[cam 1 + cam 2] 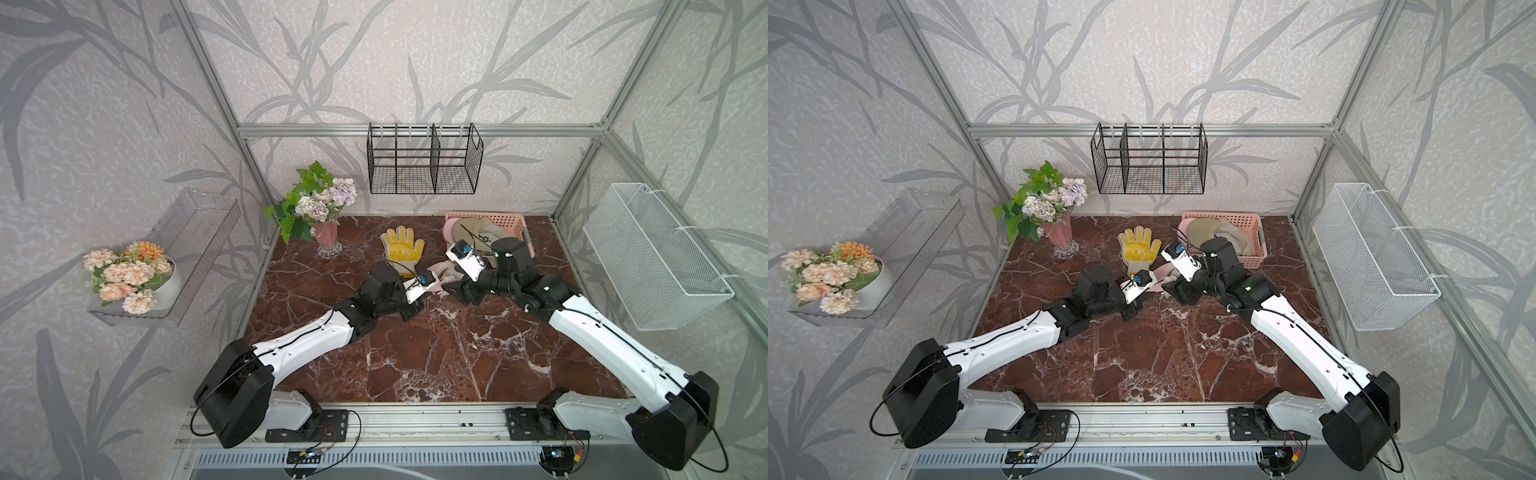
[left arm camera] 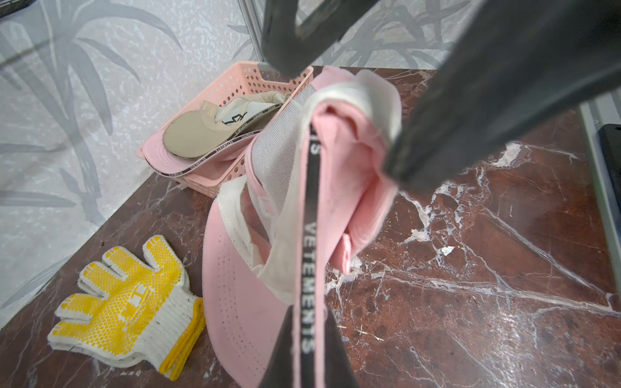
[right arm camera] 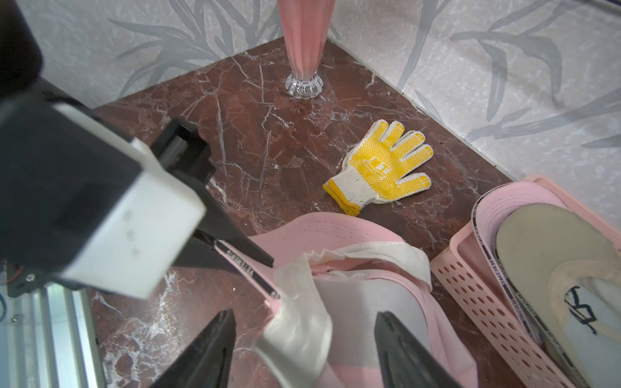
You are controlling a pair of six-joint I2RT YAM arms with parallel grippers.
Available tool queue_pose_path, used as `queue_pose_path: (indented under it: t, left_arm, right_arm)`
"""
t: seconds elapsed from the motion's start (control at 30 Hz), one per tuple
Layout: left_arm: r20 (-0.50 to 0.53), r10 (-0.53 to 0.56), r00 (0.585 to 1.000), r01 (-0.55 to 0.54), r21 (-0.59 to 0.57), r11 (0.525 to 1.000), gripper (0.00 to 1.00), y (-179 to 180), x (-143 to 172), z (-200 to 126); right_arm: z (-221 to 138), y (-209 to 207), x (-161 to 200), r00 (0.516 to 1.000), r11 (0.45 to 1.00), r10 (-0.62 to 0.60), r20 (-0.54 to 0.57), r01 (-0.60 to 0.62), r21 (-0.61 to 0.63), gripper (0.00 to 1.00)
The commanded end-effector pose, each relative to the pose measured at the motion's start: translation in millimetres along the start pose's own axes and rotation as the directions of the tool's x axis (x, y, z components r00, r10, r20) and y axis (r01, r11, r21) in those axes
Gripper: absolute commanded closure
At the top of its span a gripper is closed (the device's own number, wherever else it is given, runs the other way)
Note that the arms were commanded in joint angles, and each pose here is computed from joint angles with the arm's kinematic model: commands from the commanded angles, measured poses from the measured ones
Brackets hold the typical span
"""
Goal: Turn the baseball cap inside out
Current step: Turn over the baseball cap.
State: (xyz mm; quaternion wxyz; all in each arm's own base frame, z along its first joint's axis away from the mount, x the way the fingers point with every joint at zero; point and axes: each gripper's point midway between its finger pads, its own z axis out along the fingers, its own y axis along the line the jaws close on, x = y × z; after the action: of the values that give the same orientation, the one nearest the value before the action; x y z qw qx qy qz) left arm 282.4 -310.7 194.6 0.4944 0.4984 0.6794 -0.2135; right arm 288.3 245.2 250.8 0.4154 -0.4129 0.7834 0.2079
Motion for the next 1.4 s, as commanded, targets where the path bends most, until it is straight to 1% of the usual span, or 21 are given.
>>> queue_pose_path:
  t: [0.0, 0.1, 0.2, 0.23, 0.3, 0.33, 0.37, 0.43, 0.47, 0.5, 0.57, 0.73, 0.87, 0.93, 0.97, 1.0, 1.03, 1.17, 1.27, 1.3, 1.37]
  left_arm:
    - [0.082, 0.050, 0.995, -0.051, 0.005, 0.999, 1.00, -0.4, -30.2, -10.8]
    - [0.097, 0.050, 0.994, -0.047, -0.028, 0.998, 1.00, 5.2, -35.1, -13.7]
    - [0.125, 0.024, 0.992, -0.017, -0.058, 0.998, 1.00, 11.6, -43.1, -17.3]
    - [0.139, 0.019, 0.990, -0.011, -0.060, 0.998, 0.96, 12.2, -45.9, -18.2]
    - [0.166, 0.012, 0.986, 0.001, -0.079, 0.997, 0.67, 15.0, -51.2, -21.7]
    - [0.179, -0.005, 0.984, 0.025, -0.107, 0.994, 0.58, 19.6, -52.2, -24.3]
    - [0.199, -0.008, 0.980, 0.034, -0.127, 0.991, 0.48, 22.4, -52.7, -27.8]
    - [0.233, -0.004, 0.973, 0.044, -0.165, 0.985, 0.23, 26.7, -49.8, -35.5]
    - [0.264, 0.002, 0.964, 0.049, -0.186, 0.981, 0.15, 29.0, -50.1, -40.9]
    - [0.289, 0.009, 0.957, 0.050, -0.194, 0.980, 0.09, 29.4, -47.9, -45.5]
    - [0.329, 0.022, 0.944, 0.041, -0.185, 0.982, 0.03, 25.2, -41.4, -51.4]
    - [0.395, 0.046, 0.918, -0.015, -0.082, 0.997, 0.03, 4.0, -35.2, -55.6]
    - [0.424, 0.048, 0.905, -0.036, -0.036, 0.999, 0.08, -4.9, -37.8, -57.1]
    - [0.417, 0.051, 0.907, -0.047, -0.020, 0.999, 0.17, -7.3, -36.3, -55.5]
    - [0.412, 0.056, 0.909, -0.057, -0.010, 0.998, 0.25, -9.4, -35.3, -54.5]
    - [0.406, 0.056, 0.912, -0.058, -0.008, 0.998, 0.38, -9.4, -34.1, -53.2]
    - [0.395, 0.052, 0.917, -0.050, -0.017, 0.999, 0.48, -7.0, -31.8, -51.6]
    - [0.359, 0.050, 0.932, -0.041, -0.035, 0.999, 0.47, -3.8, -20.5, -45.2]
    - [0.356, 0.046, 0.933, -0.035, -0.037, 0.999, 0.48, -3.3, -18.8, -44.1]
    - [0.357, 0.044, 0.933, -0.035, -0.030, 0.999, 0.50, -4.2, -18.7, -44.1]
    - [0.364, 0.039, 0.930, -0.035, -0.017, 0.999, 0.61, -6.1, -20.8, -45.0]
  right_arm:
    - [7.9, 3.6, 6.3, 0.999, 0.999, -0.036, -0.030, 0.035, -0.031, 0.40]
    - [11.4, 14.9, 10.6, 0.999, 0.995, -0.030, -0.036, 0.026, -0.099, 0.53]
    - [10.3, 22.3, 10.2, 1.000, 0.990, -0.020, -0.019, 0.017, -0.138, 0.76]
    - [9.2, 22.8, 8.6, 1.000, 0.990, -0.018, -0.011, 0.017, -0.139, 0.84]
    - [5.1, 24.7, 5.2, 1.000, 0.990, -0.021, 0.007, 0.022, -0.140, 0.95]
    - [2.0, 24.5, 2.2, 1.000, 0.991, -0.019, 0.021, 0.022, -0.136, 0.99]
    - [-1.6, 24.6, -0.1, 0.999, 0.992, -0.016, 0.032, 0.020, -0.128, 1.00]
    - [-9.0, 23.7, -4.7, 0.998, 0.994, -0.011, 0.058, 0.018, -0.109, 1.00]
    - [-13.2, 24.4, -6.4, 0.997, 0.994, -0.013, 0.072, 0.020, -0.106, 1.00]
    - [-17.2, 26.1, -8.3, 0.996, 0.994, -0.012, 0.084, 0.021, -0.109, 1.00]
    - [-23.9, 31.8, -12.1, 0.995, 0.991, -0.004, 0.103, 0.017, -0.132, 1.00]
    - [-34.6, 43.5, -21.5, 0.991, 0.981, 0.028, 0.129, -0.002, -0.194, 1.00]
    - [-35.8, 48.6, -25.6, 0.990, 0.973, 0.045, 0.131, -0.014, -0.230, 1.00]
    - [-34.8, 47.4, -26.2, 0.991, 0.973, 0.052, 0.126, -0.022, -0.228, 1.00]
    - [-34.1, 47.4, -26.0, 0.991, 0.973, 0.054, 0.123, -0.024, -0.228, 1.00]
    - [-34.1, 46.9, -26.6, 0.991, 0.973, 0.055, 0.124, -0.026, -0.228, 1.00]
    - [-34.1, 47.1, -27.7, 0.990, 0.973, 0.059, 0.126, -0.029, -0.229, 1.00]
    - [-35.8, 47.8, -32.1, 0.988, 0.971, 0.068, 0.140, -0.033, -0.236, 1.00]
    - [-35.3, 50.5, -32.1, 0.988, 0.967, 0.071, 0.140, -0.033, -0.254, 1.00]
    - [-34.2, 50.9, -31.2, 0.988, 0.966, 0.075, 0.134, -0.039, -0.257, 1.00]
    - [-32.1, 50.3, -30.0, 0.988, 0.965, 0.081, 0.128, -0.045, -0.258, 1.00]
